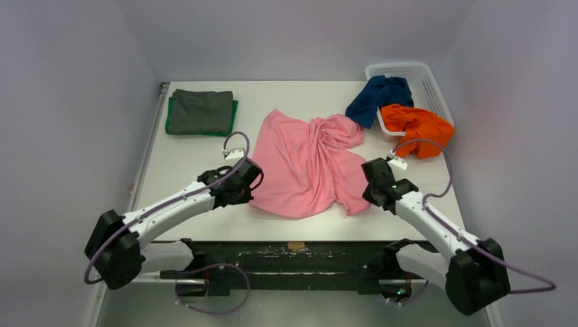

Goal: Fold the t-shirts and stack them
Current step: Flatten out the tshirt

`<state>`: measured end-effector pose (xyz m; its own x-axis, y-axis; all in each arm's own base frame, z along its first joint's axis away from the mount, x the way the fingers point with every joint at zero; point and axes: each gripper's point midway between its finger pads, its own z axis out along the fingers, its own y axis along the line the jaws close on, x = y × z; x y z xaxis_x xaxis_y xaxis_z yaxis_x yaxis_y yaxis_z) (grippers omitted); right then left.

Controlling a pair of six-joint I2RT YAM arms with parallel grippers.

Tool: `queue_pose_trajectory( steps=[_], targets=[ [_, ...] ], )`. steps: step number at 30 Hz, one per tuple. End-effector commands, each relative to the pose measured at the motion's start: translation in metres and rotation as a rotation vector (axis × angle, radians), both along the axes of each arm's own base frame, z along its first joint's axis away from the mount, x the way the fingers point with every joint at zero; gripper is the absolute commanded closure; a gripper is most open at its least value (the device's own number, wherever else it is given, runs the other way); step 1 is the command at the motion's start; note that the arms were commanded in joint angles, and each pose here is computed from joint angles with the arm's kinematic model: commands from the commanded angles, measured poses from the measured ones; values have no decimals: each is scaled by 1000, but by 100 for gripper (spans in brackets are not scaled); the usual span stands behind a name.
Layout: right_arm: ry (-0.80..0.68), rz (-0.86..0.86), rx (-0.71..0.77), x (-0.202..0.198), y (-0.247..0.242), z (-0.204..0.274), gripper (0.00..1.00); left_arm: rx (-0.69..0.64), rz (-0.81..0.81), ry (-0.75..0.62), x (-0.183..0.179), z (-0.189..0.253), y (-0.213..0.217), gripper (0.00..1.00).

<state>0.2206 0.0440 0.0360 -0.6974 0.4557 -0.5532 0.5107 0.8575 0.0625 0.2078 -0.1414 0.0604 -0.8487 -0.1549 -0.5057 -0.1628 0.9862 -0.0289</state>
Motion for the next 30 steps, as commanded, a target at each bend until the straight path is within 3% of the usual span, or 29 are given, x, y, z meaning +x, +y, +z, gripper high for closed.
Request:
queue_pose_trajectory(
  steps=[1,6,10,17,26,30],
  targets=[
    [-330,-18,18,33,-6,114,100,-112,20,-294,33,103,-2,100],
    [-685,-78,88,30,-22,241,100,-267,45,-605,35,220,17,100],
    [-887,-77,102,12,-37,332,100,-329,43,-804,17,308,46,100],
    [-1134,133,117,-32,-33,464,100,-538,-168,-1063,-41,434,61,100],
    [-1365,251,168,-95,-38,559,100,-657,-345,-1247,-112,513,90,100],
    [-1396,314,164,-98,-30,583,100,-630,-358,-1253,-117,522,96,100]
  ],
)
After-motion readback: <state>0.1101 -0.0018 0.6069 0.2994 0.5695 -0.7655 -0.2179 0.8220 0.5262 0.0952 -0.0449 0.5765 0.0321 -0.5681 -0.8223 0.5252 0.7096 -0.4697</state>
